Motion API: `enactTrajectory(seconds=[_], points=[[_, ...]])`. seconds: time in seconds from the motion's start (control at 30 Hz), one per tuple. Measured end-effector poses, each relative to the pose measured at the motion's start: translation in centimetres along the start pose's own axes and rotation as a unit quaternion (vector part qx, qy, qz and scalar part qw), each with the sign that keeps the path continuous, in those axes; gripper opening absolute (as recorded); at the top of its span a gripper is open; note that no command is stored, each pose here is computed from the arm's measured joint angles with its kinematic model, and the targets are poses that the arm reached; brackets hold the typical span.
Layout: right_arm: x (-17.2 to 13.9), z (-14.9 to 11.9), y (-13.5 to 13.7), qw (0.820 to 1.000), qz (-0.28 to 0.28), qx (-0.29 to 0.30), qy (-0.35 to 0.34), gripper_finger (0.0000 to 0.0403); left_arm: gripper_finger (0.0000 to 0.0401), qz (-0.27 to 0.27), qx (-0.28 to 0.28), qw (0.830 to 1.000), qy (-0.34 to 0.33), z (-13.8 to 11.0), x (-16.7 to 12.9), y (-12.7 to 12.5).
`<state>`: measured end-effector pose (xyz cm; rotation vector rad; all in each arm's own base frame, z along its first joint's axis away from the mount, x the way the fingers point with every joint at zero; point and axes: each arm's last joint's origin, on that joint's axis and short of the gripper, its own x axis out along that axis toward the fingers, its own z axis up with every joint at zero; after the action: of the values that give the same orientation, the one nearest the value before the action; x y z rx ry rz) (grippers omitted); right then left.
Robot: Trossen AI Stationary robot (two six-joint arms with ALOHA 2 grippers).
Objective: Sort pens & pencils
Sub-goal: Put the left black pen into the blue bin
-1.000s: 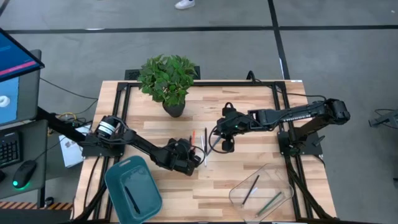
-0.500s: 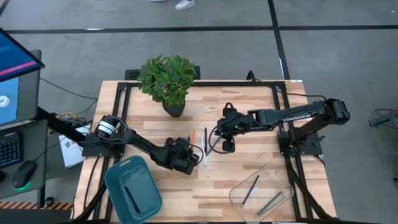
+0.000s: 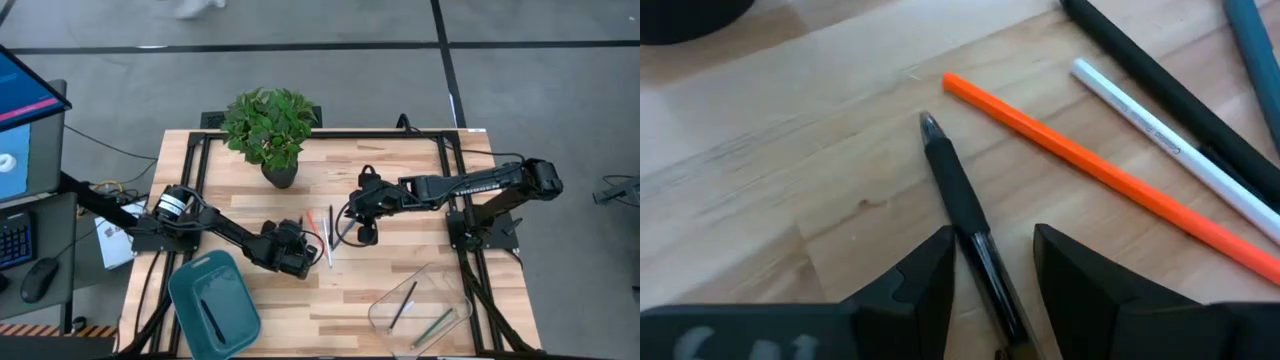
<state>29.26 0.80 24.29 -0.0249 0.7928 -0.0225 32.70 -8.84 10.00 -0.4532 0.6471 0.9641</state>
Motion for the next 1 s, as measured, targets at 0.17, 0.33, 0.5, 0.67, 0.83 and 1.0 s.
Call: enactTrajectory(seconds=[0.17,0.33,0.5,0.67,0.83,1.0], points=[[0.0,0.0,0.0,1.000,0.000,0.000,0.000,0.0063,0.0128,0.020,0.005,1.000,0.006,-0.2,-0.1,0.5],[0.0,0.0,0.0,1.000,0.000,0.000,0.000,0.0063,0.0128,0.030,0.005,1.000,0.007,-0.6,-0.4,0.7],[0.0,0.0,0.0,1.000,0.000,0.007,0.000,0.0063,0.0128,0.026,-0.005,1.000,0.003,-0.9,-0.7,0.6],[0.0,0.0,0.0,1.000,0.001,0.010,0.000,0.0063,0.0128,0.021,-0.013,1.000,-0.005,-1.4,-1.2,0.5],[0.0,0.0,0.0,1.000,0.001,0.010,-0.001,0.0063,0.0128,0.022,-0.007,0.999,-0.026,-3.0,-0.8,0.3],[0.0,0.0,0.0,1.000,0.001,0.010,-0.001,0.0063,0.0128,0.027,-0.007,0.999,-0.039,-3.6,-0.4,0.1]])
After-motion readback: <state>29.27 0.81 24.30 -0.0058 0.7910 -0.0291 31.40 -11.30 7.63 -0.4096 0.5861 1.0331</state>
